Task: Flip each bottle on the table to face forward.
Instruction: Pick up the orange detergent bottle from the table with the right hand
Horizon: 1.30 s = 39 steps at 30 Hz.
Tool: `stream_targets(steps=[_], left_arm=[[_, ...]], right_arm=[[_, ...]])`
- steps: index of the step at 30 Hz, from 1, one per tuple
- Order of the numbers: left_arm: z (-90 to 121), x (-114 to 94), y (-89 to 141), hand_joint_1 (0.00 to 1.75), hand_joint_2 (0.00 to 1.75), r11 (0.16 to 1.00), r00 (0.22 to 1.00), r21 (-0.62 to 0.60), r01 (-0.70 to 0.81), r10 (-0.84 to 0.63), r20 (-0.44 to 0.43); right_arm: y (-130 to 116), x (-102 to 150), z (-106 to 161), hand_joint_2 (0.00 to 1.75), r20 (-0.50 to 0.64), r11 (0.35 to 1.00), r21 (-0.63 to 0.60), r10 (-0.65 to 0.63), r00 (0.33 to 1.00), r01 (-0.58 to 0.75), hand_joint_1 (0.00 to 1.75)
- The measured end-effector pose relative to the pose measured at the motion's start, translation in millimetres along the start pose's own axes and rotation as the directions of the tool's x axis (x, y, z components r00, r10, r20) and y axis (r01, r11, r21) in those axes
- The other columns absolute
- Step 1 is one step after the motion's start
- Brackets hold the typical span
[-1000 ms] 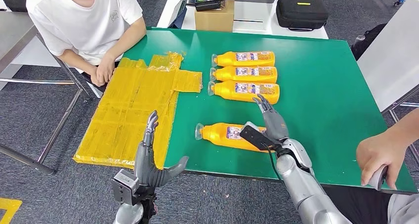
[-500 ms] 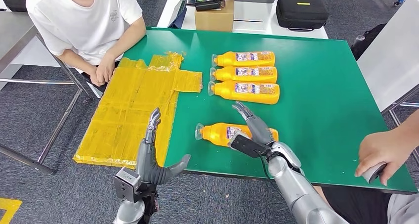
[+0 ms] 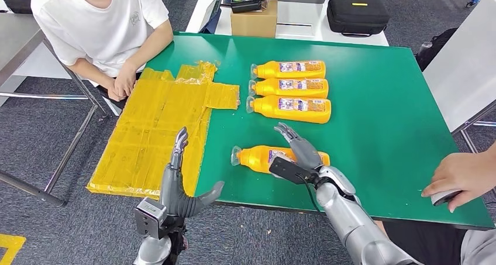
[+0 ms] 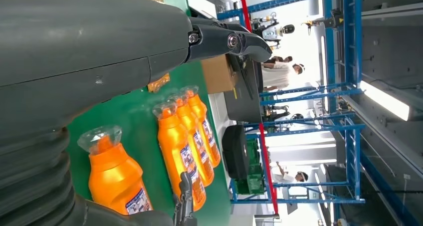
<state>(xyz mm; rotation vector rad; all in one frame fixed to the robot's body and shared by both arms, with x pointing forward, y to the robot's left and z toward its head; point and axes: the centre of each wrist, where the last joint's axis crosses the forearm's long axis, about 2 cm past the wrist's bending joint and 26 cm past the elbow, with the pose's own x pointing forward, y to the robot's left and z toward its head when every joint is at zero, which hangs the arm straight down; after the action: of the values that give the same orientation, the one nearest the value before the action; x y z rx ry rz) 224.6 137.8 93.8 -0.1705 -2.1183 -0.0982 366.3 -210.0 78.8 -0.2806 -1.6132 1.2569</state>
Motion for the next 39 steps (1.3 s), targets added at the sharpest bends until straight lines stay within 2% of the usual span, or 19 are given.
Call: stream_targets(steps=[4,12,18,29,39], left_arm=[[0.7,-0.3,0.9,0.0,1.75,1.0,1.0,0.009,0.002,-0.002,-0.003],[1.5,-2.2,3.1,0.0,1.75,1.0,1.0,0.029,0.002,-0.001,-0.014],[4.9,-5.4,5.2,0.0,1.75,1.0,0.999,0.023,0.016,-0.015,-0.043],[6.2,-7.2,9.2,0.0,1.75,0.999,0.998,0.036,0.024,-0.022,-0.065],[7.0,-8.2,13.5,0.0,1.75,0.998,0.997,0.049,0.037,-0.033,-0.071]], right_arm=[[-7.5,1.9,-7.3,1.75,-0.077,0.994,0.038,0.103,0.992,-0.1,0.0],[-15.3,3.6,-17.3,1.75,-0.18,0.968,0.15,0.226,0.957,-0.2,0.0],[-23.6,6.2,-25.9,1.75,-0.241,0.898,0.252,0.42,0.875,-0.362,0.0],[-30.5,7.2,-31.9,1.75,-0.206,0.816,0.41,0.517,0.83,-0.406,0.0],[-39.0,2.2,-31.6,1.75,-0.201,0.771,0.455,0.576,0.792,-0.446,0.0]])
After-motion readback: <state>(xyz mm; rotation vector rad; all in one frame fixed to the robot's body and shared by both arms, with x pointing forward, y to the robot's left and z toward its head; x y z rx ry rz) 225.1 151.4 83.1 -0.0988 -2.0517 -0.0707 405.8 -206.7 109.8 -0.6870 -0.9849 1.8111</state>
